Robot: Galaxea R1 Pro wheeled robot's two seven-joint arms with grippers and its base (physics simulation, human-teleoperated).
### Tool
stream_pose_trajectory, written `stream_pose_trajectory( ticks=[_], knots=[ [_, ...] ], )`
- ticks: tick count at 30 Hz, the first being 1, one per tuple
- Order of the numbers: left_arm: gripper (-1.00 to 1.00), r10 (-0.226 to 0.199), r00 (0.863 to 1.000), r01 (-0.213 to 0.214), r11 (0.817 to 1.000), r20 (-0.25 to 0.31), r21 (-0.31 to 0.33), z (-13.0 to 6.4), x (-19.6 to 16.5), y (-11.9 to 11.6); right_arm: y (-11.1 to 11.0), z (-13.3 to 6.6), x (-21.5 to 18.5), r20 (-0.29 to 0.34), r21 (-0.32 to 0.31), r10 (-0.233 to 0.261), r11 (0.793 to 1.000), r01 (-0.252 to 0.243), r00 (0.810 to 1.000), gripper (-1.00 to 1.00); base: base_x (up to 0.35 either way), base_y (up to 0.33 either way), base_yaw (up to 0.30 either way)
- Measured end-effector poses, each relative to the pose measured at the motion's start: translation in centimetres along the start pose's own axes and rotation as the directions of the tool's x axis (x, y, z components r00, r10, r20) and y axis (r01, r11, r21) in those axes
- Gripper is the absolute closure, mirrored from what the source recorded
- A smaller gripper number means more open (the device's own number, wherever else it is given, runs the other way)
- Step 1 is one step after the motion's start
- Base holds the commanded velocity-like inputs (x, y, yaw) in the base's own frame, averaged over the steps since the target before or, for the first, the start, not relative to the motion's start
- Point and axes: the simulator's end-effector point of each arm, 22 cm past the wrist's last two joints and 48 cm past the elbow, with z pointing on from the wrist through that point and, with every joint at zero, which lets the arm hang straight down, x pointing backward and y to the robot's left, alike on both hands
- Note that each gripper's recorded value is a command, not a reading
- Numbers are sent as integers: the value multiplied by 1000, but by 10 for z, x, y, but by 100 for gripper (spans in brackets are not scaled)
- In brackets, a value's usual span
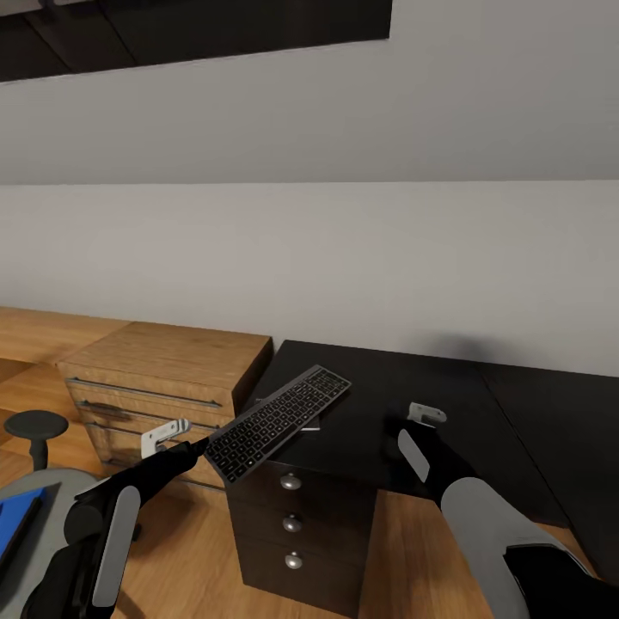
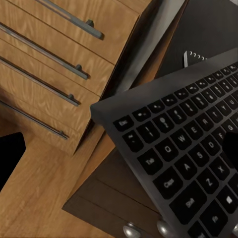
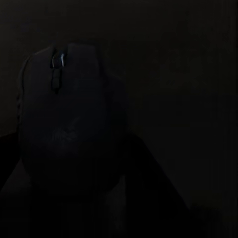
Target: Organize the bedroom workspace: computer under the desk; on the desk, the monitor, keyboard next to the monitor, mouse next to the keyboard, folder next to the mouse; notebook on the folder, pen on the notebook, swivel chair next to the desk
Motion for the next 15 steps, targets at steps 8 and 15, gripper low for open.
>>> stream_pose_trajectory(
  ticks=[8, 15],
  knots=[
    [-100, -1, 1000, 1, 1000, 1, -1, 0, 0, 0, -19, 3, -5, 8, 37, -1, 999, 1, 1000, 100, -97, -88, 0],
    [-100, -1, 1000, 1, 1000, 0, -1, 0, 0, 1, -36, 3, -9, 13, 88, -6, 996, 5, 1000, 100, -6, -5, 0]
  ],
)
